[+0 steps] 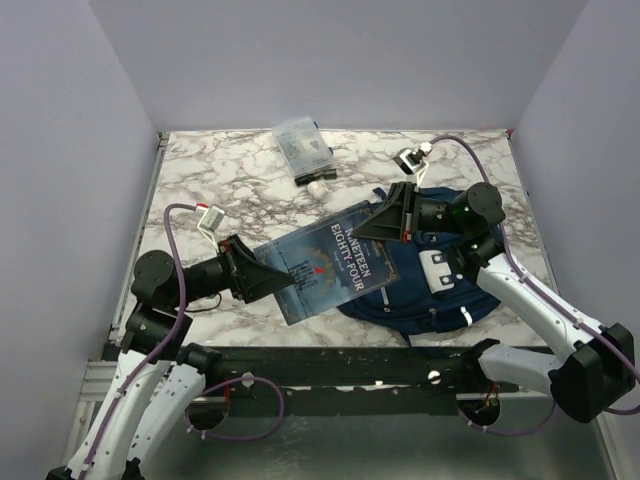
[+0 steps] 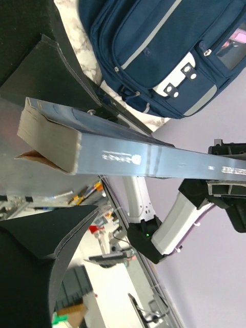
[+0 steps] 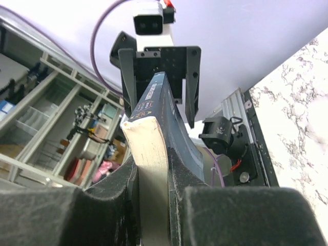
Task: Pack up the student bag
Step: Pick up the book from the center of the board.
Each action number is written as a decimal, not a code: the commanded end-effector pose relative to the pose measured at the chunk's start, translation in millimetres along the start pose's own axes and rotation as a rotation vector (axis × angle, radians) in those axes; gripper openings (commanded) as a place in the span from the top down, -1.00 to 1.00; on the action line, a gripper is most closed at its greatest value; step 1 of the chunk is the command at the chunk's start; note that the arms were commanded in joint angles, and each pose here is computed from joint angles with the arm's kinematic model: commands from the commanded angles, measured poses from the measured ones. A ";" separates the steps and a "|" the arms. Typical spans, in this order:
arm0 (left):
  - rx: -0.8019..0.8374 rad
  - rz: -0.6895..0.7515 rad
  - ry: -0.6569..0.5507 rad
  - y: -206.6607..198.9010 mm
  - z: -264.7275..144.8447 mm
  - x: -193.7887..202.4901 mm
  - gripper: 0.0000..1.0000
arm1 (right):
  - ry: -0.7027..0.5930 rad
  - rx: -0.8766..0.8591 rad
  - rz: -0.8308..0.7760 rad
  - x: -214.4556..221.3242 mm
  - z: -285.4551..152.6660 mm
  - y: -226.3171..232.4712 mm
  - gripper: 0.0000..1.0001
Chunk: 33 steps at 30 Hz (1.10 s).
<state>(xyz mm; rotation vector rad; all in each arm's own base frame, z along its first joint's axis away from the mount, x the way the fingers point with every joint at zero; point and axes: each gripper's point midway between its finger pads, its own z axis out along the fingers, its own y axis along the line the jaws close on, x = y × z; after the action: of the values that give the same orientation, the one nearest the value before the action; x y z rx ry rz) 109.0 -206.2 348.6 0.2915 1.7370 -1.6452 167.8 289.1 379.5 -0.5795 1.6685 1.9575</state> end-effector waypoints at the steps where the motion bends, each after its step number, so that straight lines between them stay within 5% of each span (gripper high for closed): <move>1: 0.036 -0.094 -0.080 1.1 4.3 -11.1 -0.55 | -0.136 -0.097 0.011 -25.0 2.5 16.0 0.99; 7: 0.019 -0.170 -0.034 19.1 13.3 -5.6 -0.29 | -0.198 -0.091 0.039 -35.1 5.1 5.2 0.99; 15: 0.006 -0.144 -0.027 28.4 17.3 -6.2 1.00 | -0.246 0.129 0.028 -38.5 2.2 -34.5 0.91; 19: -0.105 -0.082 -0.046 35.7 14.6 -14.9 1.00 | -0.225 0.391 0.005 -31.7 -12.9 -72.7 -0.01; 24: -0.434 0.035 -0.124 63.2 -12.4 -33.4 1.00 | -0.222 0.643 0.006 -21.5 -40.6 -104.4 -0.98; 29: -0.803 0.089 -0.298 90.7 -68.7 -55.9 1.00 | -0.141 0.829 0.067 8.7 -65.5 -153.7 -1.00; 33: -0.940 0.100 -0.393 96.9 -99.3 -61.2 1.00 | -0.055 0.870 0.066 24.2 -69.8 -170.9 -1.00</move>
<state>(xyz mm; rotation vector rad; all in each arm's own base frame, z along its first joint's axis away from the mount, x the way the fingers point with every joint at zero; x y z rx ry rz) 175.2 -133.6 307.8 -0.2043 1.9758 -0.9282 256.4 258.3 265.6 -0.0874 2.1177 1.2442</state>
